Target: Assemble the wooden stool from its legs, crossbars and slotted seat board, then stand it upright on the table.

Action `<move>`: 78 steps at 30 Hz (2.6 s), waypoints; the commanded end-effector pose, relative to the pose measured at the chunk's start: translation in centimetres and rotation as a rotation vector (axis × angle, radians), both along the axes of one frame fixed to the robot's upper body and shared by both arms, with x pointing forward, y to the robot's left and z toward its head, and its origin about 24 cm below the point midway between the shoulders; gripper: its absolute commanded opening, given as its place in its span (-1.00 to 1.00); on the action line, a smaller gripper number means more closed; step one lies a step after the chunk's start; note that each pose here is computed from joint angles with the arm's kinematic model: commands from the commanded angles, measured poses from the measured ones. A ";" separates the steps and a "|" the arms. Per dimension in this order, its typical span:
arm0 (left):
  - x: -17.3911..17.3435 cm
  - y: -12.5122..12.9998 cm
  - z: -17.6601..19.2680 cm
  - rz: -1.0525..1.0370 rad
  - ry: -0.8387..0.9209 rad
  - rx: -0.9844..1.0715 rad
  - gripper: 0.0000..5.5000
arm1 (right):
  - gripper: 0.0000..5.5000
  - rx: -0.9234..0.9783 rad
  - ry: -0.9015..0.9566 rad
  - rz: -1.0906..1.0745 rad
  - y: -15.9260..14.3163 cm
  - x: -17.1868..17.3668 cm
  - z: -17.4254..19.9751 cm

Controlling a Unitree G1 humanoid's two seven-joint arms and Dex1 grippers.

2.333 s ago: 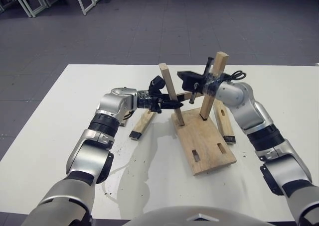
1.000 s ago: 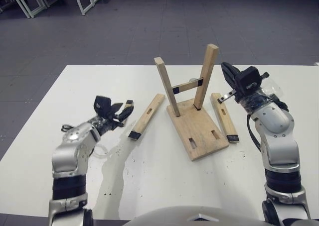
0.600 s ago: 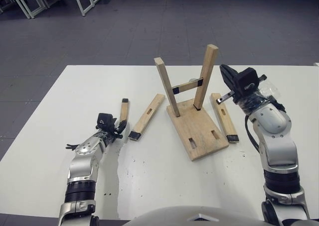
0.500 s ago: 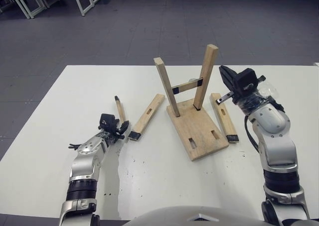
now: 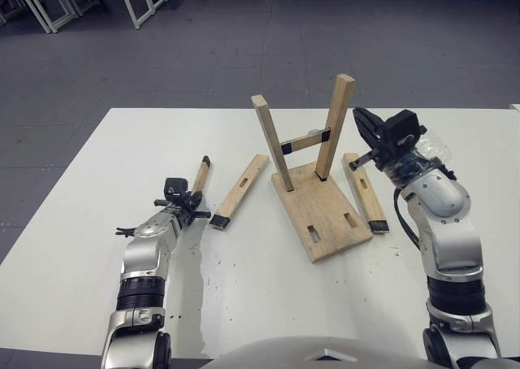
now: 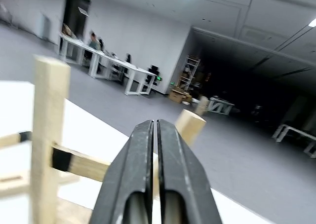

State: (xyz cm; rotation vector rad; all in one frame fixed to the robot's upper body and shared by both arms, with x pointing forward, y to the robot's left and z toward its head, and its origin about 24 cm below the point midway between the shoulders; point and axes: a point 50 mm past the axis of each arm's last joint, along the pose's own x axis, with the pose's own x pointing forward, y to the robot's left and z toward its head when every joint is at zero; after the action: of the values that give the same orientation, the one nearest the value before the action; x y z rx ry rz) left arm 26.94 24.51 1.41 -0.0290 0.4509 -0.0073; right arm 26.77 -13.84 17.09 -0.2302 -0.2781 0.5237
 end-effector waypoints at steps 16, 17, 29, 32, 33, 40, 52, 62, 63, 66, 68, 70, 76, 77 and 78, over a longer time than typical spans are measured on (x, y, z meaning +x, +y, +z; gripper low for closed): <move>-3.0 -8.0 18.5 -1.088 -0.385 -1.050 -0.85 | -0.58 0.849 0.734 0.924 3.0 -0.6 5.8; -3.3 -8.2 18.3 -1.117 -0.348 -1.044 -0.85 | -0.58 0.848 0.748 0.941 3.0 -0.7 6.1; -4.0 -8.7 16.9 -1.150 -0.230 -1.013 -0.85 | -0.72 0.846 0.744 0.980 3.8 -0.3 8.2; -3.8 -8.6 17.0 -1.146 -0.244 -1.009 -0.85 | -0.79 0.831 0.738 0.971 3.6 -0.2 8.1; -3.8 -8.5 17.1 -1.146 -0.255 -1.006 -0.85 | -0.79 0.828 0.738 0.969 3.6 -0.1 8.1; -3.6 -8.0 14.6 -1.077 -0.246 -0.864 -0.44 | -0.85 0.903 0.618 0.912 1.7 1.0 10.3; -3.1 -7.3 5.3 -0.759 -0.087 -0.541 -0.44 | -0.85 0.517 0.091 -0.098 -7.7 4.2 6.6; -2.3 -7.0 4.9 -0.694 -0.105 -0.507 -0.44 | -0.85 0.360 0.406 -0.250 -7.0 3.3 -4.6; -2.3 -7.0 4.9 -0.693 -0.103 -0.506 -0.44 | -0.85 0.356 0.428 -0.266 -7.1 3.2 -5.4; -2.3 -7.1 4.8 -0.691 -0.098 -0.506 -0.44 | -0.85 0.362 0.478 -0.283 -6.9 2.8 -7.1; -2.4 -7.1 4.6 -0.692 -0.093 -0.505 -0.44 | -0.85 0.357 0.496 -0.277 -6.4 2.6 -7.7; -2.5 -7.1 4.6 -0.692 -0.089 -0.505 -0.44 | -0.85 0.355 0.510 -0.284 -6.2 2.4 -8.2; -2.5 -7.1 4.4 -0.689 -0.082 -0.500 -0.44 | -0.85 0.403 0.544 -0.417 -7.8 2.0 -9.3; -2.5 -7.0 4.4 -0.688 -0.082 -0.501 -0.44 | -0.85 0.420 0.555 -0.443 -8.0 1.9 -9.5; -2.6 -7.1 4.4 -0.688 -0.082 -0.502 -0.44 | -0.85 0.443 0.566 -0.471 -8.2 1.7 -9.7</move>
State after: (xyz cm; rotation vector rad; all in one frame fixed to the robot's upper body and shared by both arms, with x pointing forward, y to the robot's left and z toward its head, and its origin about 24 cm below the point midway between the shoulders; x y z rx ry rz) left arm 24.16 17.34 5.77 -0.3771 0.3482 -0.8056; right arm 29.12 -21.45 8.92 0.2436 0.1362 0.1111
